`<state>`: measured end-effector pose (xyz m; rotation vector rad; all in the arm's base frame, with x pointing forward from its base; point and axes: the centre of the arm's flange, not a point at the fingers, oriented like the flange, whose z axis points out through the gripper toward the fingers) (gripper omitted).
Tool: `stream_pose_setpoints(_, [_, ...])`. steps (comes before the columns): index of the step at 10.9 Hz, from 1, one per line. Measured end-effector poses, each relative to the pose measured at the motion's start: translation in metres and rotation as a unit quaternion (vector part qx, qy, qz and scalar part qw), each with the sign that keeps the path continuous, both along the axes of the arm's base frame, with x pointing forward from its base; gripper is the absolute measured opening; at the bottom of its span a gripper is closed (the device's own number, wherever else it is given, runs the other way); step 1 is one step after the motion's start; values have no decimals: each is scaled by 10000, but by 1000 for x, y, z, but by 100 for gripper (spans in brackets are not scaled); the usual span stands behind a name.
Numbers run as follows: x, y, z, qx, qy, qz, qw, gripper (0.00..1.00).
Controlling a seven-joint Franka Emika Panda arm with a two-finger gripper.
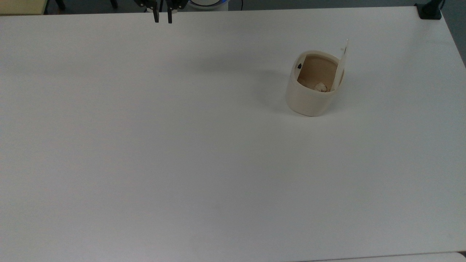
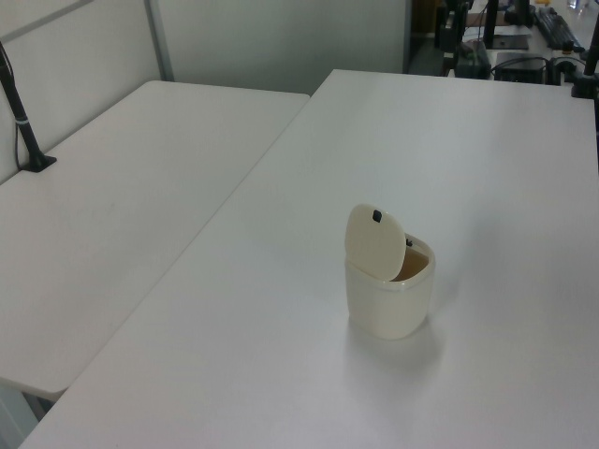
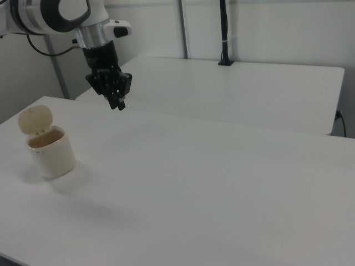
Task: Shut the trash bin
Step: 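Move the gripper across the table toward the cream trash bin, then bring the gripper above the open lid behind the bin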
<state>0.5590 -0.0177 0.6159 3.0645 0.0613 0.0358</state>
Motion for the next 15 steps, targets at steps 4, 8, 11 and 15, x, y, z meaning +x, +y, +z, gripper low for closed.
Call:
stream_pose_setpoints(4, [0, 1, -1, 0, 15, 40, 10000, 1])
stream_pose_setpoints(8, [5, 31, -11, 14, 99, 360, 9993, 1])
stream_pose_setpoints(11, [2, 83, -3, 21, 15, 816, 9967, 1])
stream_pose_setpoints(15, [-11, 180, 14, 378, -354, 1618, 9855, 1])
